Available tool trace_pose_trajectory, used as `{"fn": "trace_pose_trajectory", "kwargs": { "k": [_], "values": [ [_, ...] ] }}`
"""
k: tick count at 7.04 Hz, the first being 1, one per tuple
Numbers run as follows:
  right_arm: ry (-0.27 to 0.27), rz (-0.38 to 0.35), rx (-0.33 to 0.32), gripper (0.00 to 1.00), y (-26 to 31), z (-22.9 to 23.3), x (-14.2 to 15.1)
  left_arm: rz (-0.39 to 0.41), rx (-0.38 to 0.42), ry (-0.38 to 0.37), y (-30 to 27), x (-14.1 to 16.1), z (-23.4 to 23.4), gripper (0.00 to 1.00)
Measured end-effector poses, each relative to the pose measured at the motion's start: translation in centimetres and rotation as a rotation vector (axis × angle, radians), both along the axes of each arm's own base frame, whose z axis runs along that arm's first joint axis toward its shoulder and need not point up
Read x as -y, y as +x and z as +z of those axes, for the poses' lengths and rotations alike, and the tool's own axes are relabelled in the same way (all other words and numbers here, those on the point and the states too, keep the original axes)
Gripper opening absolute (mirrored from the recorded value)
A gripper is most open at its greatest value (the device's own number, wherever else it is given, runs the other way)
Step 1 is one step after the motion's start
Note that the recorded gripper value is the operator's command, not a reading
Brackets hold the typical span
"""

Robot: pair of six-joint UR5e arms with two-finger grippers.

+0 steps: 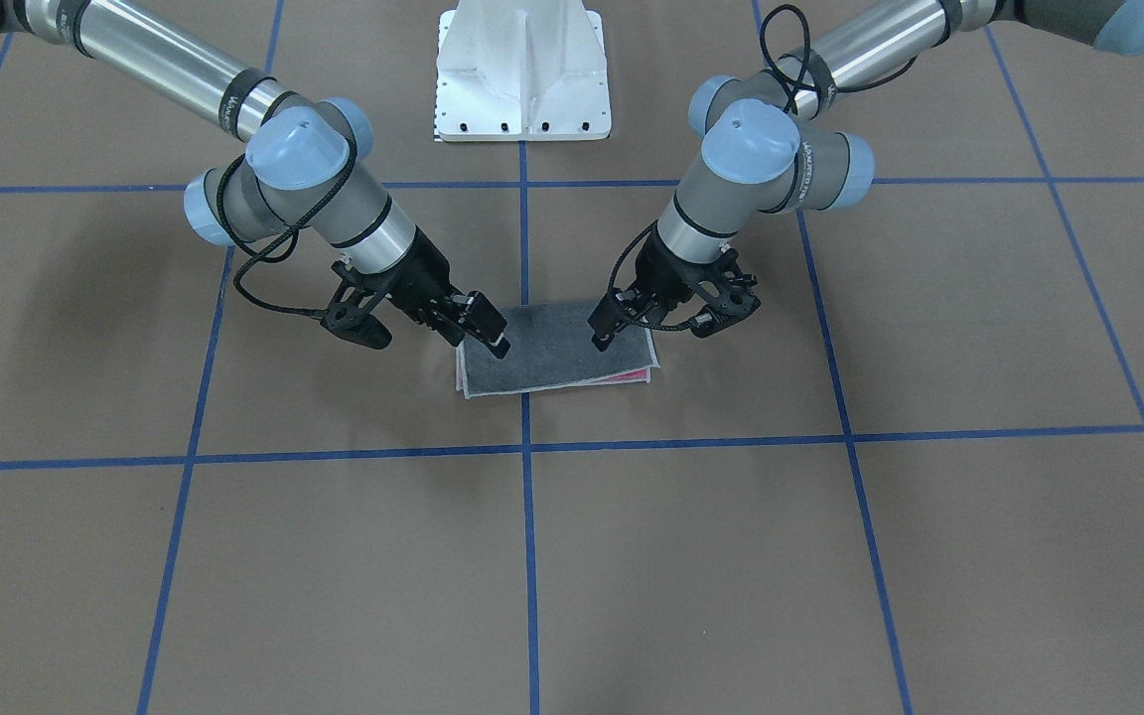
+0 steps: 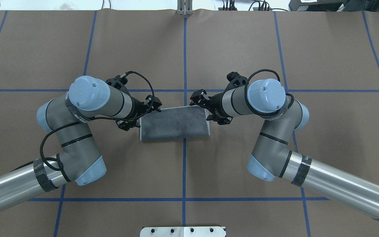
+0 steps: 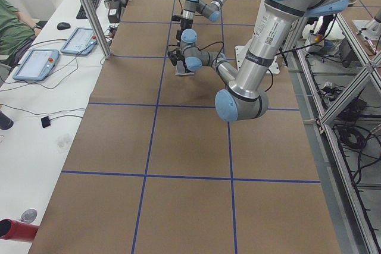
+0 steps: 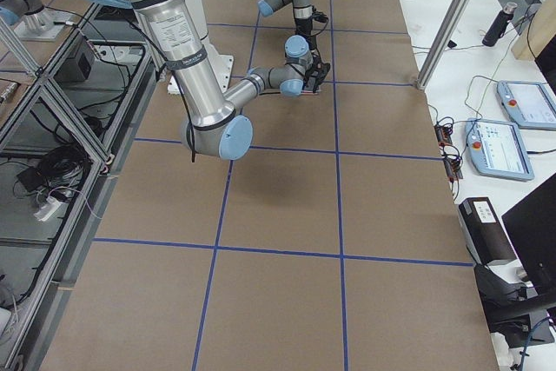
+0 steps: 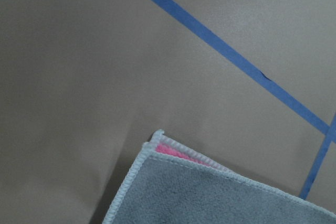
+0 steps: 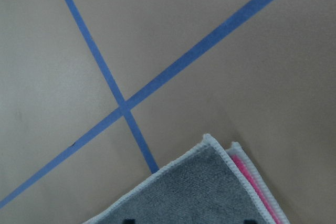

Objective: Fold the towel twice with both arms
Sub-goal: 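Open the left gripper and raise it away while the right gripper holds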

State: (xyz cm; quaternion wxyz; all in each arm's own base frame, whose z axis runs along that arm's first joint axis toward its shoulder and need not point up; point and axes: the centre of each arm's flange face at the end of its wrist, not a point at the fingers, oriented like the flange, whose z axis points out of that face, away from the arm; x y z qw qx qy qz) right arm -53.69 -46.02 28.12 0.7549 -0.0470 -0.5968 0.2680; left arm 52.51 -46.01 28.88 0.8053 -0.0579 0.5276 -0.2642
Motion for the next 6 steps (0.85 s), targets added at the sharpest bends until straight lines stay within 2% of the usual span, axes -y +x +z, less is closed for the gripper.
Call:
{"fn": "trace_pose_trajectory", "kwargs": {
  "k": [2, 3, 4, 6],
  "values": [
    [-0.007, -0.015, -0.002, 0.99, 0.4, -0.1, 0.2, -0.019, -0.012, 0.002, -1.8, 2.1, -0.9, 1.00],
    [-0.020, -0.041, -0.024, 0.99, 0.6, 0.3, 0.1, -0.004, -0.022, -0.008, -3.4, 3.5, -1.1, 1.00],
    [-0.019, -0.071, -0.074, 0.99, 0.8, 0.7, 0.2, 0.020, -0.032, -0.017, -5.3, 4.8, -1.1, 1.00],
    [0.020, -0.128, -0.164, 0.99, 1.1, 0.3, -0.3, 0.057, -0.036, -0.009, -8.2, 6.8, -0.9, 1.00]
  ]
}}
